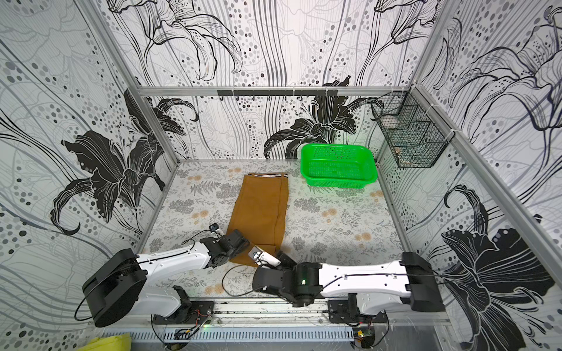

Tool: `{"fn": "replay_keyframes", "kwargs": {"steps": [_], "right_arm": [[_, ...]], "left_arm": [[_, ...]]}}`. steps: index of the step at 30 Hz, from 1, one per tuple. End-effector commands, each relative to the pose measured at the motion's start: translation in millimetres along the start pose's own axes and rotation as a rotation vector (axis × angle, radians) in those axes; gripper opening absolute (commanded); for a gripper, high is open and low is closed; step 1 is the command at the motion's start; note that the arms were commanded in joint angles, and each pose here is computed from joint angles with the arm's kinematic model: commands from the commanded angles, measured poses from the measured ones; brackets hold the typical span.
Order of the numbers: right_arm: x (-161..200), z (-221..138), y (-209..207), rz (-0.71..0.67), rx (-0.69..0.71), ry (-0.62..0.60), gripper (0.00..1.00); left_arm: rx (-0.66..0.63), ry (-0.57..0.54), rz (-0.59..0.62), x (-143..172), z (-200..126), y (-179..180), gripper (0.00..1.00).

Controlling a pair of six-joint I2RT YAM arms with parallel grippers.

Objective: Roll up the long pants
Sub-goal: Roll the long pant at the center of the board.

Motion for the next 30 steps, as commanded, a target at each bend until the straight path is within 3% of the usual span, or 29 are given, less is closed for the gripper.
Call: {"fn": "replay_keyframes", "kwargs": {"steps": [1, 13, 23, 25, 30], "right_arm": [[11, 14, 9, -0.125, 0.160, 0.027, 0.61], [41, 79, 64, -0.283, 0.140, 0.099, 0.65], [58, 127, 57, -0.326, 0.228, 0.163, 0.67], [56, 137, 54, -0.323, 0.226, 0.165, 0.62], [60, 158, 56, -0.342, 0.156, 0.207, 0.25]], "left_arm": [[0.028, 0.086, 0.017, 10, 7, -1, 0.00], [0.028, 0.111, 0.007, 11, 1, 2, 0.00], [0.016, 0.111, 0.000, 9, -4, 6, 0.00], [0.010, 0.109, -0.003, 8, -5, 7, 0.00], [0.005, 0.104, -0.003, 6, -8, 9, 0.00]]}}
Point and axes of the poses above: each gripper's point midway between its finger pads, its own z axis out along the fingers, its own y axis along the line the jaws close on, x = y × z, the point moved 4 cm from there along -z, back along the fingers, and after that the axes turned 7 degrees about z, right-handed, at the moved point
